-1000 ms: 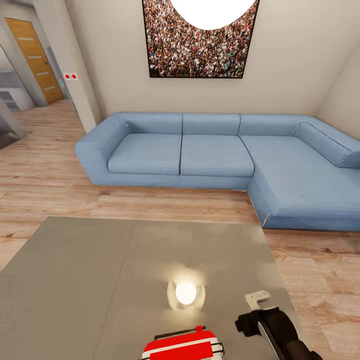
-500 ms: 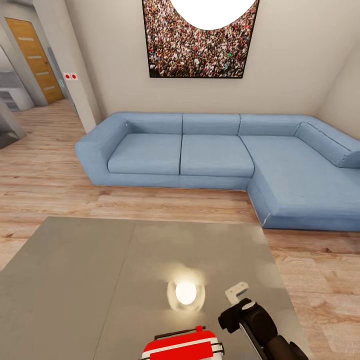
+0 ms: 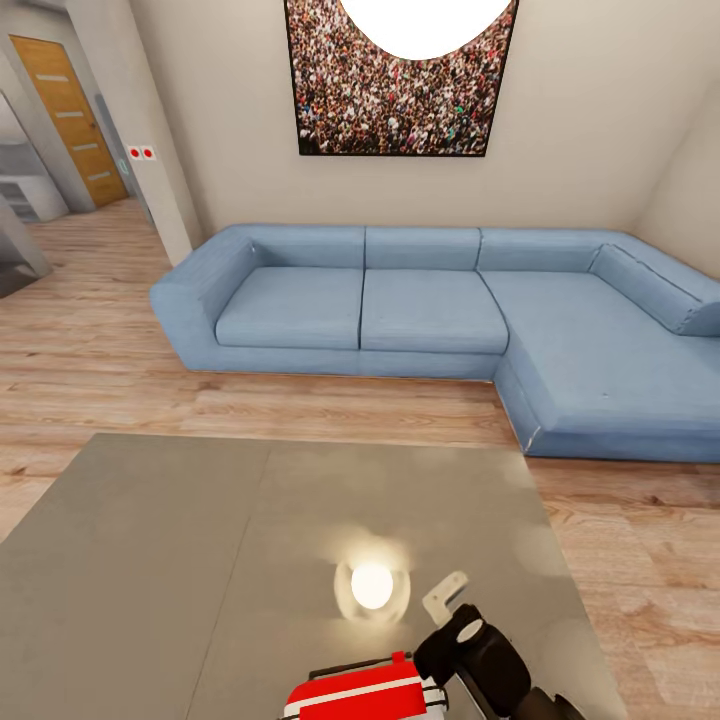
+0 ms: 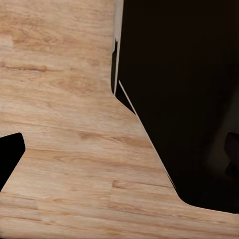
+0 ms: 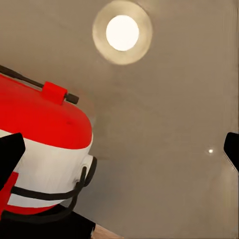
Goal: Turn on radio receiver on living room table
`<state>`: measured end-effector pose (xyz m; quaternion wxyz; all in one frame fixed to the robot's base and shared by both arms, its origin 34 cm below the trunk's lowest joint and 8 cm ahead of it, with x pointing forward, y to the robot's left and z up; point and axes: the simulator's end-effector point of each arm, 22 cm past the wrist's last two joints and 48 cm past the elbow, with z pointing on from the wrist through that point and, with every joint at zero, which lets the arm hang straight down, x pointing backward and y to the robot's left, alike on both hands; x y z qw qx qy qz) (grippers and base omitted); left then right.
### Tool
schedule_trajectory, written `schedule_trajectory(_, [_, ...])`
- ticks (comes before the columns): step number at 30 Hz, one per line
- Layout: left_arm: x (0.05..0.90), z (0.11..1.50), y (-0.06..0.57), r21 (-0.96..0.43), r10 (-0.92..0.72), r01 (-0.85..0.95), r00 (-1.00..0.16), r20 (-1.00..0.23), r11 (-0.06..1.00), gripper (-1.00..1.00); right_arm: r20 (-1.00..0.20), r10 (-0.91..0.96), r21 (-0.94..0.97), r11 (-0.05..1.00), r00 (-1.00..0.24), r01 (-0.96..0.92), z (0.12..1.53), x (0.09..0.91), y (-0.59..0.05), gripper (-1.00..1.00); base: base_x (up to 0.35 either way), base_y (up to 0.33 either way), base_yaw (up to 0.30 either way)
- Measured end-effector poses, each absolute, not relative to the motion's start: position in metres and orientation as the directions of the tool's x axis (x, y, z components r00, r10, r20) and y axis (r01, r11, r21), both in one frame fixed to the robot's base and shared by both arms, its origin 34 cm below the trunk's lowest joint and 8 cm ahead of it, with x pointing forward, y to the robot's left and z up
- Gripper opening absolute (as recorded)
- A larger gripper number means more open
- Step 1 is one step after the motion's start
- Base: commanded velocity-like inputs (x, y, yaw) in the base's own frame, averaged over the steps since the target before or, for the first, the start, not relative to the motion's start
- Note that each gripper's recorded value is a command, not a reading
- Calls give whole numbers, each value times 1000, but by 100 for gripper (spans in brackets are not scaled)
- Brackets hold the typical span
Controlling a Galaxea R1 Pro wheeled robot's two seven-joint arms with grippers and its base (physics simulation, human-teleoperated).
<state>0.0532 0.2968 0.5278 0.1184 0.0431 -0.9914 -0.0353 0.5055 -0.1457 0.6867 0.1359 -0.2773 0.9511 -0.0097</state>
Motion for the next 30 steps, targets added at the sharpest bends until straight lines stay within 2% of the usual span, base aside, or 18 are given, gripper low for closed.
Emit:
schedule_trajectory(6, [53, 528, 296, 79, -93, -77, -968, 232, 994, 100, -241, -652, -251, 758, -719, -603, 693, 515, -150, 100, 0, 0, 0])
schedule_trajectory(10, [53, 528, 297, 80, -93, -77, -968, 232, 994, 100, -246, -739, -285, 673, -627, -682, 698, 506, -118, 100, 0, 0, 0])
schedule_trajectory(23, [52, 535, 297, 81, -94, -77, -968, 232, 994, 100, -277, -768, -324, 640, -577, -697, 719, 512, -90, 100, 0, 0, 0])
schedule_trajectory(30, [51, 544, 297, 81, -94, -77, -968, 232, 994, 100, -289, -829, -316, 555, -479, -770, 731, 488, -53, 100, 0, 0, 0])
